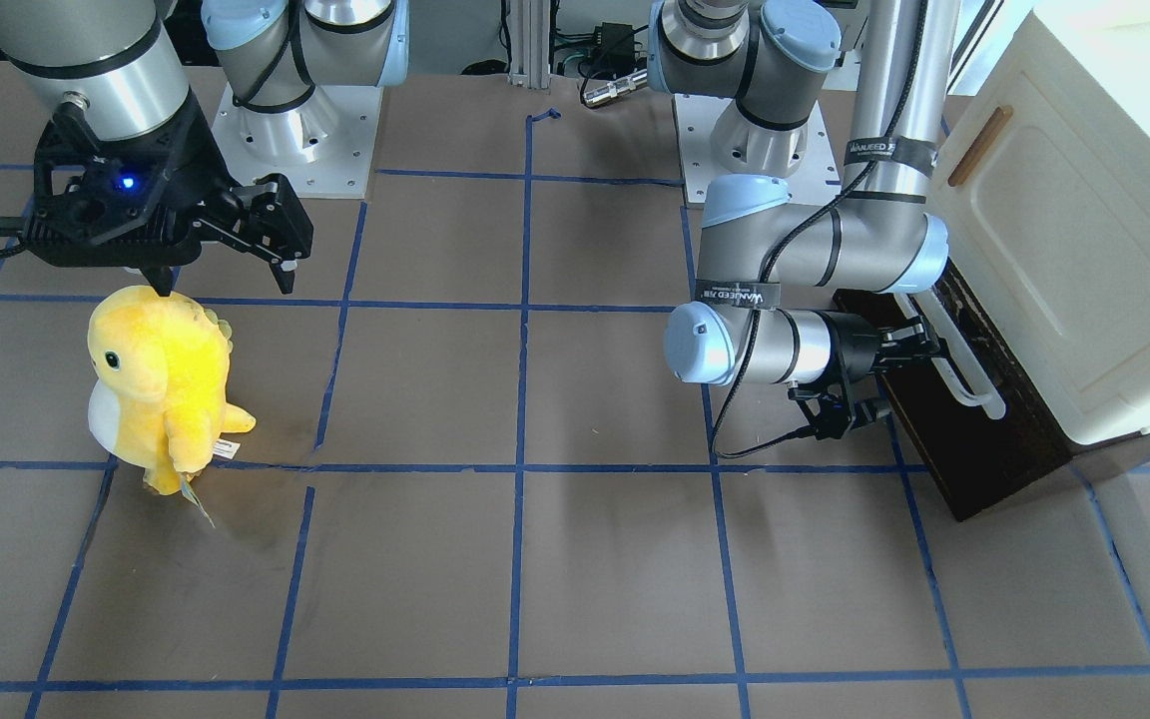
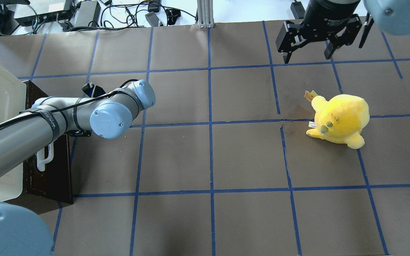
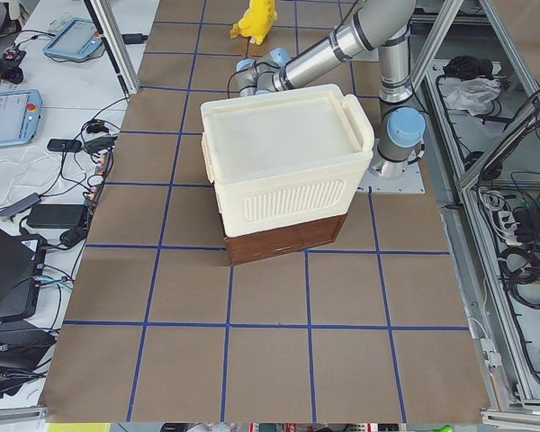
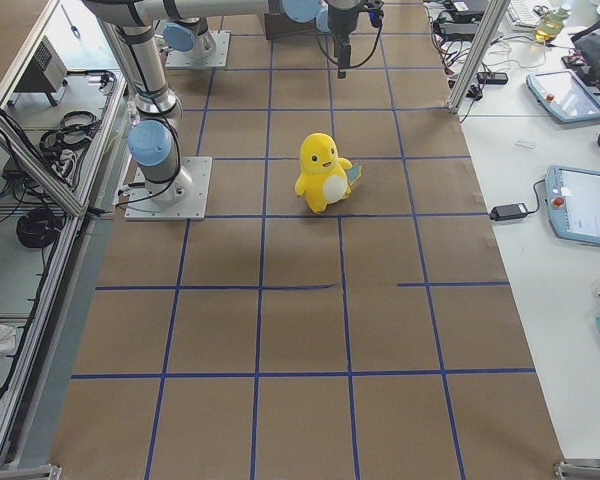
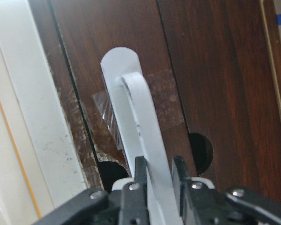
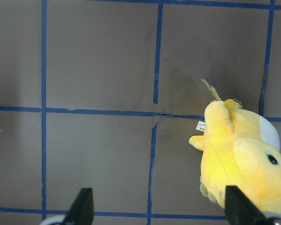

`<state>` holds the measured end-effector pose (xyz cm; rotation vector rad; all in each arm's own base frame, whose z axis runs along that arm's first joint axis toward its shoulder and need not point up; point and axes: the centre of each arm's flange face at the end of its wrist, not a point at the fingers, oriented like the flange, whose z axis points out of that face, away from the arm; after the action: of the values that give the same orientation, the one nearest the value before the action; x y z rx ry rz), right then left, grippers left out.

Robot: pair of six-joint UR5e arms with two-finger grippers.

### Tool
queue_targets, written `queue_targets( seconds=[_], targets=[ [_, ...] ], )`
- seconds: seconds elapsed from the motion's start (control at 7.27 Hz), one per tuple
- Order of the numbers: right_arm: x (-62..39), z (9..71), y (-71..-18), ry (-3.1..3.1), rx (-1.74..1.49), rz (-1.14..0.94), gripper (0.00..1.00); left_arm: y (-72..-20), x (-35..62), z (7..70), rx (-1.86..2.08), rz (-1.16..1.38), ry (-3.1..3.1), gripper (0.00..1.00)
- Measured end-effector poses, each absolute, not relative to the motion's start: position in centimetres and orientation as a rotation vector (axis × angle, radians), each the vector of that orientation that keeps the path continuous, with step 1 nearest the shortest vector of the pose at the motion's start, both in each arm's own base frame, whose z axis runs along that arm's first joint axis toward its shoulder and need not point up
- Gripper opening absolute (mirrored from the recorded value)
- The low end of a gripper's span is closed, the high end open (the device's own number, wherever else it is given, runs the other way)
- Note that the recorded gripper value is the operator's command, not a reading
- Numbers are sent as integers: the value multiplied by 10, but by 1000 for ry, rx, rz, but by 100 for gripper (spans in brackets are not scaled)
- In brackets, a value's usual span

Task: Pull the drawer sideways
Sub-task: 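Hold the handle with the left gripper, tightening the grip, then pull the handle with the left gripper, sliding the drawer out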

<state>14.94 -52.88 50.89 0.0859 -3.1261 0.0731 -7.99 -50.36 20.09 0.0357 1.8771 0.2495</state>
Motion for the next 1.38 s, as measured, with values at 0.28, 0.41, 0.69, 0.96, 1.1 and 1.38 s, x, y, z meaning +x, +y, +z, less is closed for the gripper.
queue_targets(
  seconds=[0.28,0.41,0.69,0.96,1.1,1.38],
  targets=[
    [149,509,-529,-3126,86,73,100,-505,-80,202,38,246,1877,21],
    [149,509,-529,-3126,86,73,100,-505,-81,202,38,243,1878,21],
    [149,509,-529,-3126,86,73,100,-505,-83,202,39,238,1879,21],
    [149,509,-529,-3126,86,73,100,-505,-88,204,43,227,1882,21],
    [149,509,-529,-3126,86,73,100,-505,-93,206,47,217,1887,21],
    [149,509,-529,-3126,87,73,100,-507,-104,209,49,207,1907,21]
  ],
)
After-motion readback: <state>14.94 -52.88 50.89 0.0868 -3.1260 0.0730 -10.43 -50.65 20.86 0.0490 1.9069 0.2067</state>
